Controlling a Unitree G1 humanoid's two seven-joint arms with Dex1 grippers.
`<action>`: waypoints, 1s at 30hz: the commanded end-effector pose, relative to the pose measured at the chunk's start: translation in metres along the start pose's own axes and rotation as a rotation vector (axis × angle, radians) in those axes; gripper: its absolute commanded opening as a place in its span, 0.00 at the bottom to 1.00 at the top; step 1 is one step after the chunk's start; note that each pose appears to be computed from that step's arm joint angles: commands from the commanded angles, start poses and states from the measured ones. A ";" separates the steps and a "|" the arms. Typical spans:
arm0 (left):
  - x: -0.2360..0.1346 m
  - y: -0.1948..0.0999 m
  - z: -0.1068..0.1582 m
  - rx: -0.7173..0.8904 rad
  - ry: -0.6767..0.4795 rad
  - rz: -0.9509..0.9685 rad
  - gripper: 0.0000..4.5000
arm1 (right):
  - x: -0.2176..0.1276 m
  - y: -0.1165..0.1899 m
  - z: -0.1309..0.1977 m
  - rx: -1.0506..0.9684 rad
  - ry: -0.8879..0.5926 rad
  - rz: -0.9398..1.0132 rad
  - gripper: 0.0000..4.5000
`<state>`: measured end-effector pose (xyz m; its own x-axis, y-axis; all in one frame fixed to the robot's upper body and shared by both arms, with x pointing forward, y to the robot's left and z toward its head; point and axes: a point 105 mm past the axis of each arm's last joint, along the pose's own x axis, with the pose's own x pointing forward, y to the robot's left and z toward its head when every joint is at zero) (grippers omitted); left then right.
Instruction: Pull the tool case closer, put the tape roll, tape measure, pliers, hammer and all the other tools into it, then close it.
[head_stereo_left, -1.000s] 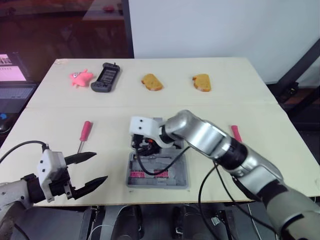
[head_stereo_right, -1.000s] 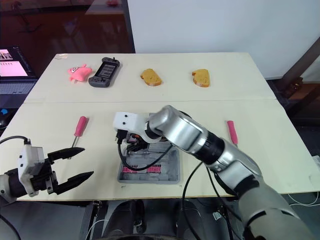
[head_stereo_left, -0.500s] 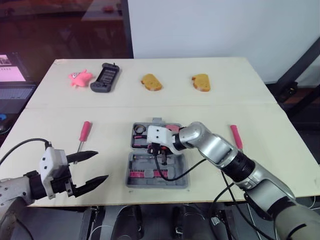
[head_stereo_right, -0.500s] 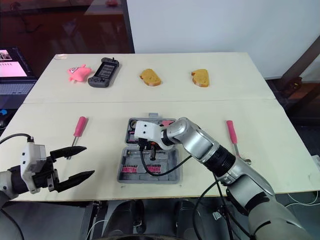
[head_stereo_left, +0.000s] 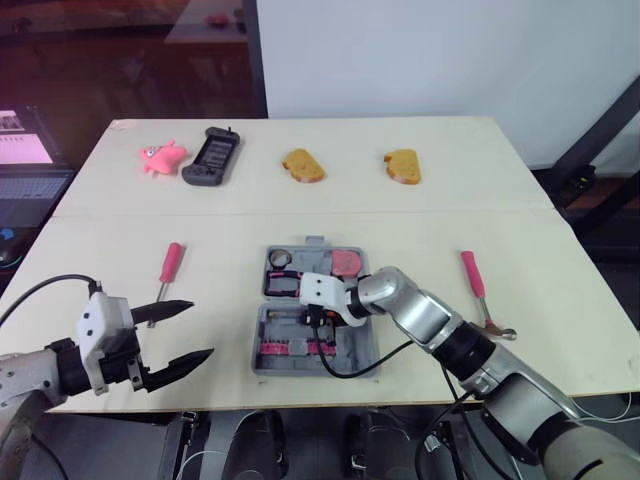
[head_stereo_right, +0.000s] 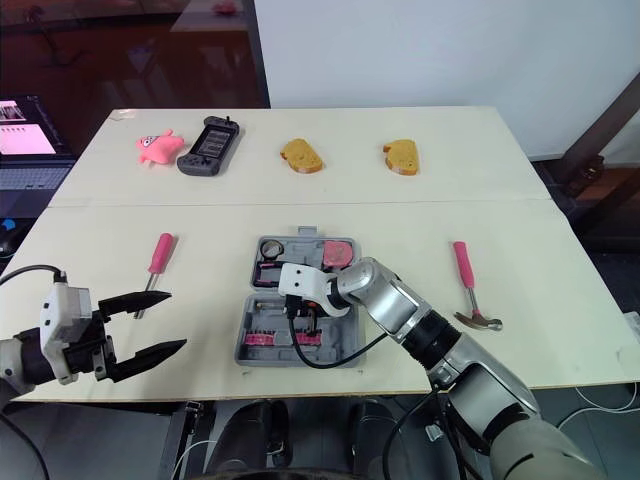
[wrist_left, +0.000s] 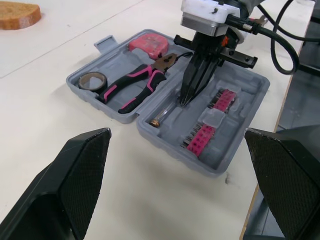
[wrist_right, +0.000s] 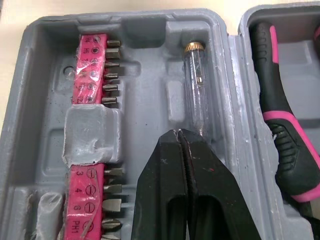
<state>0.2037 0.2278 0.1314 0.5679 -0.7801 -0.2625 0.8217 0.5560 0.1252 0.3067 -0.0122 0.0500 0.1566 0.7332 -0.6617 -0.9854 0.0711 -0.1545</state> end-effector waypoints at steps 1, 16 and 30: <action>-0.001 0.001 0.004 0.032 -0.001 -0.008 1.00 | -0.002 0.002 0.004 0.050 -0.056 0.019 0.02; -0.005 0.017 -0.006 -0.006 0.008 -0.004 1.00 | -0.108 -0.034 0.024 -0.041 -0.404 -0.206 0.02; -0.101 0.061 -0.068 -0.058 0.068 0.406 1.00 | -0.245 0.010 -0.127 0.228 -0.221 -0.594 1.00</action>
<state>0.1966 0.3481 0.0911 0.8009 -0.5181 -0.3004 0.5719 0.8104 0.1271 0.2685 -0.2647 0.1018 0.6395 0.6692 -0.3784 -0.7630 0.6129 -0.2057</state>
